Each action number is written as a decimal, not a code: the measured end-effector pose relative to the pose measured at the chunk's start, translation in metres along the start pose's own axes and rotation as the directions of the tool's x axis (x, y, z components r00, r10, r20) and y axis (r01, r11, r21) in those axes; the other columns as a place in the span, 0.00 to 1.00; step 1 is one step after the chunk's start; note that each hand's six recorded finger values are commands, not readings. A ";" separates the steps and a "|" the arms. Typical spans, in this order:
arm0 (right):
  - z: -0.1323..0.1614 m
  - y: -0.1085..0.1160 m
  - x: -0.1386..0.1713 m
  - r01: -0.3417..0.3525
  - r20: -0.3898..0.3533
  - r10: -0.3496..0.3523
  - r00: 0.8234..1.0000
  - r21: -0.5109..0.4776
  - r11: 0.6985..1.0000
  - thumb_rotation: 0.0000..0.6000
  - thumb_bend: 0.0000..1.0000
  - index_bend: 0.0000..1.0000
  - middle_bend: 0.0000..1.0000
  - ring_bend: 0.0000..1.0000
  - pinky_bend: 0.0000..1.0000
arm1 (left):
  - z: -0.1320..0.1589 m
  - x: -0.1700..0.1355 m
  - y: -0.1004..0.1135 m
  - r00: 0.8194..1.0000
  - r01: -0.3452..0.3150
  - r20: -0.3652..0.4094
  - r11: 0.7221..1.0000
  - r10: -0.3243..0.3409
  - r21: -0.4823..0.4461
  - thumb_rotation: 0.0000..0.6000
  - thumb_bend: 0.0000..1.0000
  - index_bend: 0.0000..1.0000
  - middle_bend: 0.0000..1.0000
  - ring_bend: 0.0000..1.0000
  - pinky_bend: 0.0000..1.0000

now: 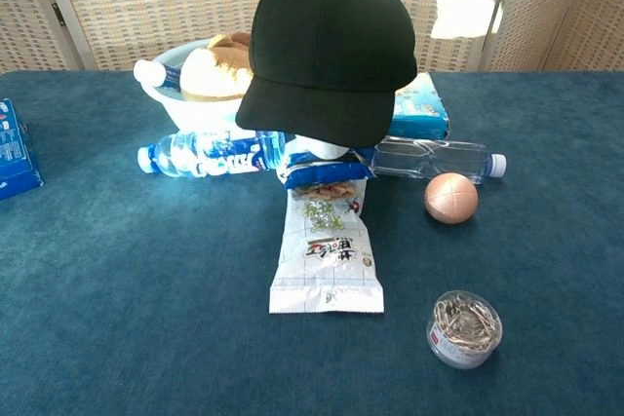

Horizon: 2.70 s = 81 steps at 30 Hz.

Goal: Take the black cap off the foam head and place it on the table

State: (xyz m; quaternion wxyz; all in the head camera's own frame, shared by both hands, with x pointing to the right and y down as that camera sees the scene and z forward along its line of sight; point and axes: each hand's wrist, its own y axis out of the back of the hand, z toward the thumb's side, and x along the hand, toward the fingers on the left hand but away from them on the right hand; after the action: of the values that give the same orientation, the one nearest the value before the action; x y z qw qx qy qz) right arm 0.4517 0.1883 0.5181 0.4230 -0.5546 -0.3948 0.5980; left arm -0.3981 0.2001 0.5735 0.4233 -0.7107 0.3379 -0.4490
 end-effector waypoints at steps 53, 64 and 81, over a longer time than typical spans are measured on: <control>-0.019 -0.009 0.012 -0.055 0.074 0.054 0.996 0.012 0.998 1.00 0.29 0.28 0.31 0.22 0.31 | 0.174 0.174 -0.071 0.791 -0.117 0.578 0.977 0.199 -0.176 1.00 0.27 0.29 0.97 1.00 1.00; -0.024 -0.006 0.016 -0.052 0.089 0.050 0.995 0.013 0.999 1.00 0.29 0.28 0.31 0.22 0.31 | 0.189 0.187 -0.079 0.803 -0.105 0.554 0.966 0.223 -0.236 1.00 0.27 0.32 0.98 1.00 1.00; -0.028 -0.009 0.016 -0.060 0.098 0.059 0.993 0.008 0.998 1.00 0.29 0.28 0.31 0.22 0.31 | 0.200 0.199 -0.080 0.817 -0.114 0.509 0.941 0.271 -0.319 1.00 0.27 0.43 1.00 1.00 1.00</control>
State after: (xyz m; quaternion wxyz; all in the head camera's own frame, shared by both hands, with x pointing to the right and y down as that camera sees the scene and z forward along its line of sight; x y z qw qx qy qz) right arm 0.4794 0.2066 0.5190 0.3883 -0.5338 -0.3952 0.6389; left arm -0.1322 0.1213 0.6685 0.4431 -0.8222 0.3325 -0.1309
